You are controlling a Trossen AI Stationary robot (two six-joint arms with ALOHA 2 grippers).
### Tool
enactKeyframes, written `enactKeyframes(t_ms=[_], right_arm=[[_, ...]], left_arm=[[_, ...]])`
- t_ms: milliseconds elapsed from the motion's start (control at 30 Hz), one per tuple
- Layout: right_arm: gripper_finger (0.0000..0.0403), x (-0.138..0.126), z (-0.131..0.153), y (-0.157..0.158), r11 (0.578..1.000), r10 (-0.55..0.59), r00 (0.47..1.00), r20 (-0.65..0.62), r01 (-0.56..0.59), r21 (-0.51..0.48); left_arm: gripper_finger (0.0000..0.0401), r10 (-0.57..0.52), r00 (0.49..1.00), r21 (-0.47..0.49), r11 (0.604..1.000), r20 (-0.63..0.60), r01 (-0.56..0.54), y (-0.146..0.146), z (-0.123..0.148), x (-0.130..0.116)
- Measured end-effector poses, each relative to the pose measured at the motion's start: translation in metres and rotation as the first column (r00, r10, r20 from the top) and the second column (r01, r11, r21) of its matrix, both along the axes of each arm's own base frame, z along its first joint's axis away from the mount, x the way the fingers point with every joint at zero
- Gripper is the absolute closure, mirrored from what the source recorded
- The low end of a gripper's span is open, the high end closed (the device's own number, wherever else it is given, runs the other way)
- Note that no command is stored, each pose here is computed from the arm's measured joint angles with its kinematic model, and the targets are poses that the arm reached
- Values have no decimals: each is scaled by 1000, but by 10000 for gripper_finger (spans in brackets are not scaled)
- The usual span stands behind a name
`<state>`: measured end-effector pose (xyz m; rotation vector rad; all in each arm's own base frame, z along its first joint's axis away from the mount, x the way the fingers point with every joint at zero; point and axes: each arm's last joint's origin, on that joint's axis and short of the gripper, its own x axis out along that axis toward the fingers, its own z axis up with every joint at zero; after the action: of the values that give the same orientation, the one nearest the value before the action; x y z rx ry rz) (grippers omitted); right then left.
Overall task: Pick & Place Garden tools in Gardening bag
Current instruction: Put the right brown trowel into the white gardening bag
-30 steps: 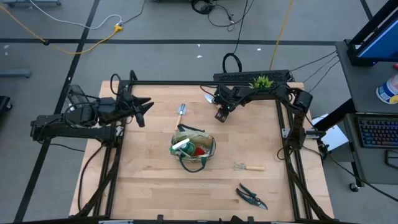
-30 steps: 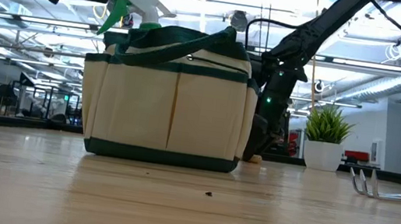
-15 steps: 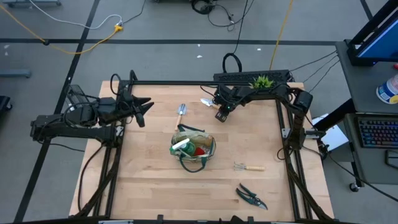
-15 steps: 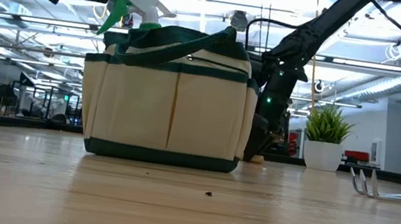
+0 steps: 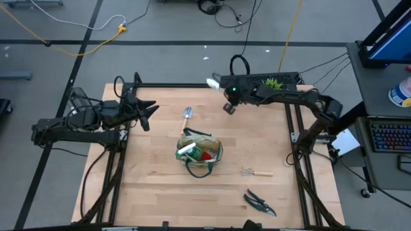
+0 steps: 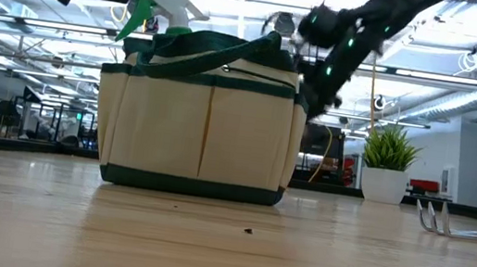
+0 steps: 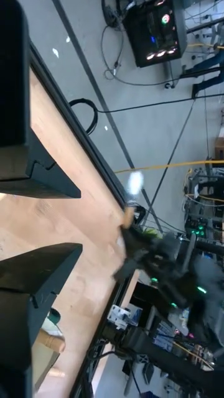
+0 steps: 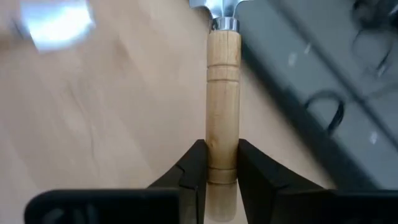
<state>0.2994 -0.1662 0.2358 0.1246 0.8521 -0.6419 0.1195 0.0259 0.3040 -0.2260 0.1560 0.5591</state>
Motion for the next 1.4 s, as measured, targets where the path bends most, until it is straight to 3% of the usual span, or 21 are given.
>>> enactKeyframes(t_ms=[200, 500, 733, 1033, 1133, 1400], right_arm=[[346, -9, 49, 6, 977, 20, 987, 161, 15, -212], [346, -11, 104, 22, 858, 132, 933, 335, 61, -510], [346, -6, 119, 35, 800, 216, 900, 380, 60, -597], [346, 0, 128, 48, 740, 297, 878, 377, 38, -671], [346, 2, 133, 54, 679, 344, 872, 349, 26, -734], [346, 9, 141, 77, 428, 441, 891, 106, -105, -898]], left_arm=[[272, 7, 999, -58, 998, 47, -5, 0, 1, 0], [272, -46, 977, -80, 995, 207, 64, -2, 14, 3], [272, -53, 947, -75, 994, 316, 81, -2, 24, 4], [272, -66, 936, -50, 995, 347, 89, 0, 27, 23], [272, -86, 940, -51, 993, 331, 108, 1, 24, 32], [272, -154, 891, -46, 980, 426, 191, 1, 28, 53]])
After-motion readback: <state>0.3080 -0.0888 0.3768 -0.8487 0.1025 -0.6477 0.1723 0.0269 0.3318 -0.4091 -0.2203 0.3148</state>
